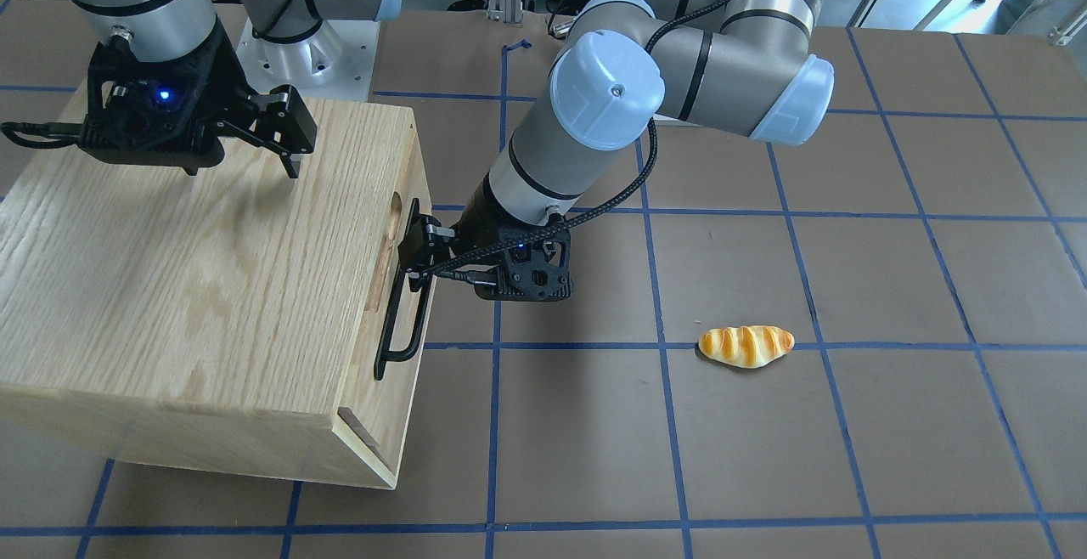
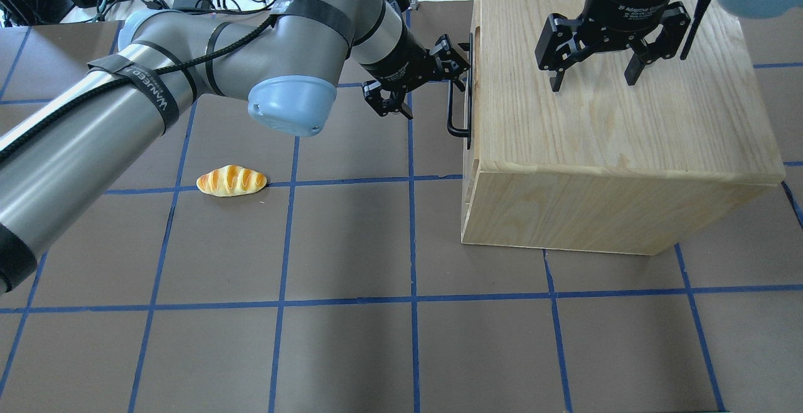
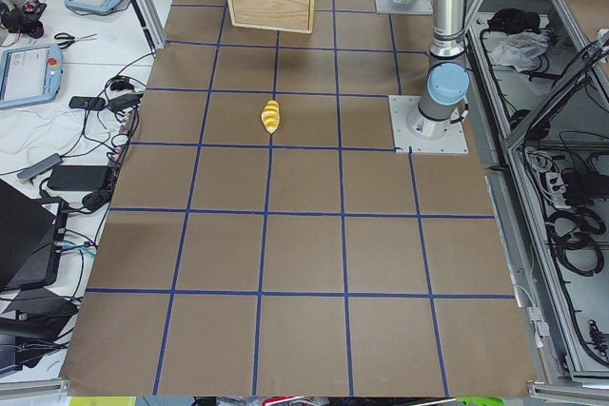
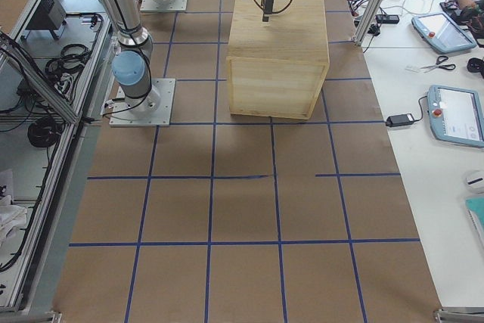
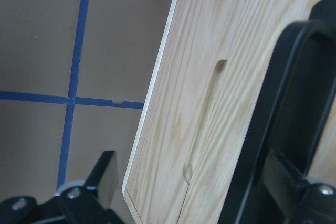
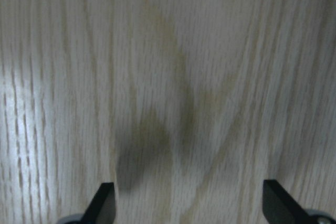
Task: Open upper drawer
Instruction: 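Pull the drawer handle with the left gripper away from the cabinet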
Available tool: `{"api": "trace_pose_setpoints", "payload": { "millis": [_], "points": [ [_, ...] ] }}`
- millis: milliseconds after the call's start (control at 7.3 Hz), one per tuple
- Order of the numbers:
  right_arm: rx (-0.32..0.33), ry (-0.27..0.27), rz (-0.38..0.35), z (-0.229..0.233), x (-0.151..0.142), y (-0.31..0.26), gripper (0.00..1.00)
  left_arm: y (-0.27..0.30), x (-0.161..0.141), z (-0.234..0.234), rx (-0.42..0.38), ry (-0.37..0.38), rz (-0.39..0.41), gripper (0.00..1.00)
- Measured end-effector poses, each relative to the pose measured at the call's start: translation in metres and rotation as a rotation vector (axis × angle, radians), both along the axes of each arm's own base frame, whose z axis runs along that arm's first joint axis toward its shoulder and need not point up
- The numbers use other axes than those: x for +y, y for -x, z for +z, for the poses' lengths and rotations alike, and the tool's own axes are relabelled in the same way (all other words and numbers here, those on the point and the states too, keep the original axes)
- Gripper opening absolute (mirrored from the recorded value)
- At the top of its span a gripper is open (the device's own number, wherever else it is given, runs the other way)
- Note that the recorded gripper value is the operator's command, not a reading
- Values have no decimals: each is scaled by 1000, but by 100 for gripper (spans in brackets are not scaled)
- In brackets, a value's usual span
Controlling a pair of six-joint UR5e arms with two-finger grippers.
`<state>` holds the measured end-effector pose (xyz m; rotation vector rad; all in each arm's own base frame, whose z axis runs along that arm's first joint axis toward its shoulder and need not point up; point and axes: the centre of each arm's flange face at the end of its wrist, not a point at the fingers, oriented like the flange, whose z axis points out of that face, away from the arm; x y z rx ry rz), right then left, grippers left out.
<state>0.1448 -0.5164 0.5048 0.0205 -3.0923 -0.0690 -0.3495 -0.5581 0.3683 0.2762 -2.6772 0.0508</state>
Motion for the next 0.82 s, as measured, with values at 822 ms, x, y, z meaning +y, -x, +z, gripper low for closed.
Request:
{"api": "trace_pose_setpoints", "payload": {
  "millis": [822],
  "points": [
    [0,0,0,0,0,0,100,1,9,-6,-120,65,-119,100]
  ]
}}
